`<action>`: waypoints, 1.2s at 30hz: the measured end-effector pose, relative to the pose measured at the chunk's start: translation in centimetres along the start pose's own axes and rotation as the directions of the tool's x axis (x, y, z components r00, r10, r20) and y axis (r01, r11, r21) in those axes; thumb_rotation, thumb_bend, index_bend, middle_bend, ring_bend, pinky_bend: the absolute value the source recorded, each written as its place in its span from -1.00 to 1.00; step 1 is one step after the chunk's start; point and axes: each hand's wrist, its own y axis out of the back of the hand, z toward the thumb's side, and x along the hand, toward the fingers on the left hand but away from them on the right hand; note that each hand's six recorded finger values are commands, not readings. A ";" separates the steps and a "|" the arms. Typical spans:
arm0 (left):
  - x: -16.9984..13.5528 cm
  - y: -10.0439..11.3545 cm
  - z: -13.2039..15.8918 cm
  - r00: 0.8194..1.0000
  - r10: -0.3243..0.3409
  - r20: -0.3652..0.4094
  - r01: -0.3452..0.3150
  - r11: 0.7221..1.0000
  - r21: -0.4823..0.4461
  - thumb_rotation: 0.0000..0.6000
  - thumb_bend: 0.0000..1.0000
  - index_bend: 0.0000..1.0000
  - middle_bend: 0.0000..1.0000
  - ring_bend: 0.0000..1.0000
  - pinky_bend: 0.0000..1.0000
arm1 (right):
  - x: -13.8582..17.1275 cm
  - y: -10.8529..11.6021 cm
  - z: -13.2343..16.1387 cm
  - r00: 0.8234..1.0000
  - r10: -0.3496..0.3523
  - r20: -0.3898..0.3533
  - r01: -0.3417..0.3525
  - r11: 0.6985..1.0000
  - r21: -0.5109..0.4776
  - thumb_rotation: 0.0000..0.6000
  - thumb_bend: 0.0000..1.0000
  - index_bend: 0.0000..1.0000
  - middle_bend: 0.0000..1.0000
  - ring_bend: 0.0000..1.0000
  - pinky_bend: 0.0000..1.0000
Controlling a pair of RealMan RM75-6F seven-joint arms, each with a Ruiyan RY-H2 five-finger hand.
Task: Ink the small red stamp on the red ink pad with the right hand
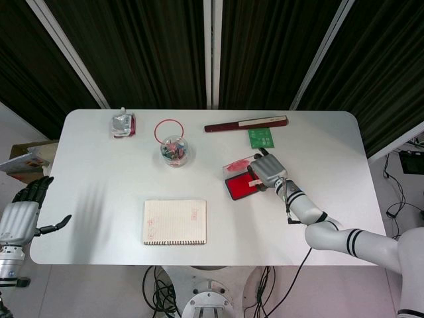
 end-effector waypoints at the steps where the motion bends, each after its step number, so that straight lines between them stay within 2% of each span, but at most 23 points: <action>1: 0.0 0.0 0.0 1.000 -0.001 0.000 0.001 1.000 -0.001 -0.05 -0.68 -1.00 -0.88 -0.84 -0.59 | -0.1 -0.1 0.1 1.000 0.005 0.002 -0.005 1.000 0.003 1.00 -0.45 0.32 0.13 -0.66 -1.00; 24: 0.3 -0.2 -0.5 1.000 -0.003 -0.007 0.003 1.000 -0.010 -0.05 -0.68 -1.00 -0.88 -0.84 -0.59 | -1.6 -1.2 0.5 0.999 0.043 0.030 -0.043 0.999 0.017 1.00 -0.40 0.33 0.15 -0.66 -1.00; 36: 0.1 0.0 -0.6 1.000 0.000 -0.012 0.000 1.000 -0.009 -0.06 -0.68 -1.00 -0.88 -0.84 -0.59 | -0.4 0.3 0.9 1.000 0.007 0.012 -0.007 1.000 0.005 1.00 -0.40 0.33 0.15 -0.66 -1.00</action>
